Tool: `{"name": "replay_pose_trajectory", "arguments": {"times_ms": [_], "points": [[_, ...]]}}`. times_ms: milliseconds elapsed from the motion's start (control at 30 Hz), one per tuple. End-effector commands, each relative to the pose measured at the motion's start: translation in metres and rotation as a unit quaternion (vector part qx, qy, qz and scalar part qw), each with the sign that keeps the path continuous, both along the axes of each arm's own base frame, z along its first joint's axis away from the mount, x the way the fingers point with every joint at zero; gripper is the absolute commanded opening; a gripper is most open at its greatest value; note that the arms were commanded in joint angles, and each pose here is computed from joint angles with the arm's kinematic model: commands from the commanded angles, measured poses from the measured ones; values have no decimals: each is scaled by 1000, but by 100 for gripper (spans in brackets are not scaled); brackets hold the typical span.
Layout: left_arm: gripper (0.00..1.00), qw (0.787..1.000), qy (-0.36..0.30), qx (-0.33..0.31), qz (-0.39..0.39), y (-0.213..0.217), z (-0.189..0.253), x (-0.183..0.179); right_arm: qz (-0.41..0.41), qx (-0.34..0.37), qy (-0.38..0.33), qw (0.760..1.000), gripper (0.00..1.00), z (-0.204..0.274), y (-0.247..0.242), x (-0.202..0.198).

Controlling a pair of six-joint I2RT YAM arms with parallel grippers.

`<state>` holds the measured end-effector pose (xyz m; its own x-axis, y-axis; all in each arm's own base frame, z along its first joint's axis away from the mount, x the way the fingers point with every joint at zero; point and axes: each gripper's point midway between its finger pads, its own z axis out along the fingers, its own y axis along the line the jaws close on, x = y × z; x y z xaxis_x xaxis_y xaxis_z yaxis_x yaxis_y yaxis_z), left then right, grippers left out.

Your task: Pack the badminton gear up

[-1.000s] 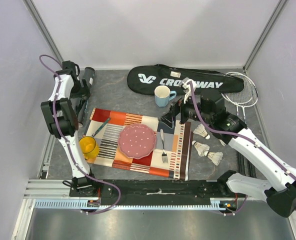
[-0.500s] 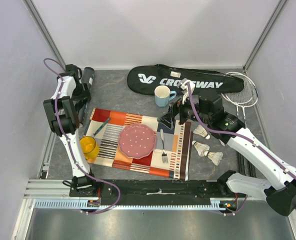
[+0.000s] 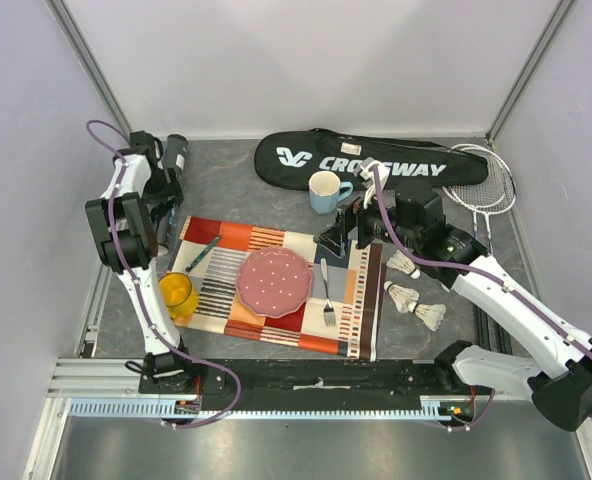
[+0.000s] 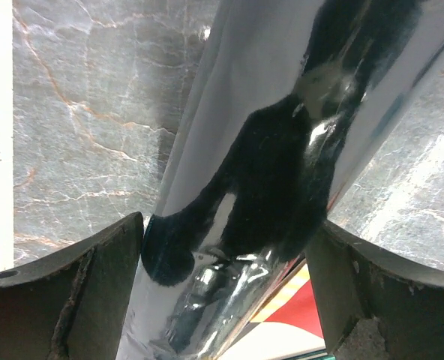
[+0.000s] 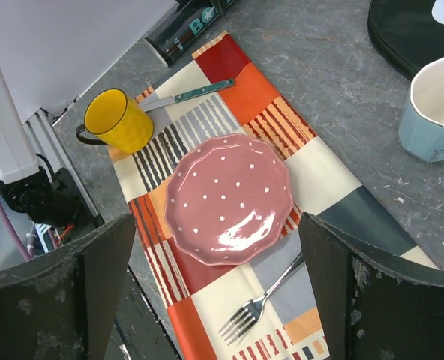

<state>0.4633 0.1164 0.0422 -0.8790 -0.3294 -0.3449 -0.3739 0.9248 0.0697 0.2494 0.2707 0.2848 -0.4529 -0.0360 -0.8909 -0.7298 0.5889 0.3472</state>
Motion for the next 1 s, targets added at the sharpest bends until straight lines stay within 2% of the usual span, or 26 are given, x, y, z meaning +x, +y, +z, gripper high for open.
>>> {"name": "replay_pose_trajectory", "arguments": {"times_ms": [0,100,167,300,400,533,600,700,767,800,833,867,900,933,967], "points": [[91,998,44,-35,2,-13,-26,-22,-8,19,-24,1000,98,14,-1,1],[91,998,44,-37,2,-14,-29,-23,-6,21,-24,999,98,15,0,1],[88,998,45,-36,4,-14,-28,-24,-6,20,-24,999,98,15,1,2],[70,999,16,-39,13,-15,-4,-18,-8,19,-21,1000,98,12,2,4],[59,996,-35,-78,23,-24,30,-7,-7,19,-11,1000,98,7,5,7],[53,980,-117,-158,46,-36,76,5,-8,20,-5,1000,98,4,9,11],[52,959,-172,-219,57,-45,107,13,-11,24,-5,1000,98,5,12,16],[47,924,-206,-313,74,-65,120,12,-13,32,1,999,98,6,18,22],[43,895,-241,-366,89,-81,148,10,-12,40,2,999,98,6,23,26],[43,879,-226,-409,97,-96,136,-5,-14,44,5,999,98,5,25,28],[43,846,-282,-441,103,-102,169,3,-16,47,6,999,98,2,28,33],[43,827,-292,-468,109,-110,174,-4,-18,48,8,999,98,1,30,36],[43,815,-263,-492,153,-120,140,-25,-21,49,11,999,98,-1,32,39],[41,783,-299,-518,168,-125,156,-20,-24,50,20,998,98,-8,36,45],[38,769,-320,-525,175,-129,170,-33,-23,54,22,998,98,-7,40,47]]}}
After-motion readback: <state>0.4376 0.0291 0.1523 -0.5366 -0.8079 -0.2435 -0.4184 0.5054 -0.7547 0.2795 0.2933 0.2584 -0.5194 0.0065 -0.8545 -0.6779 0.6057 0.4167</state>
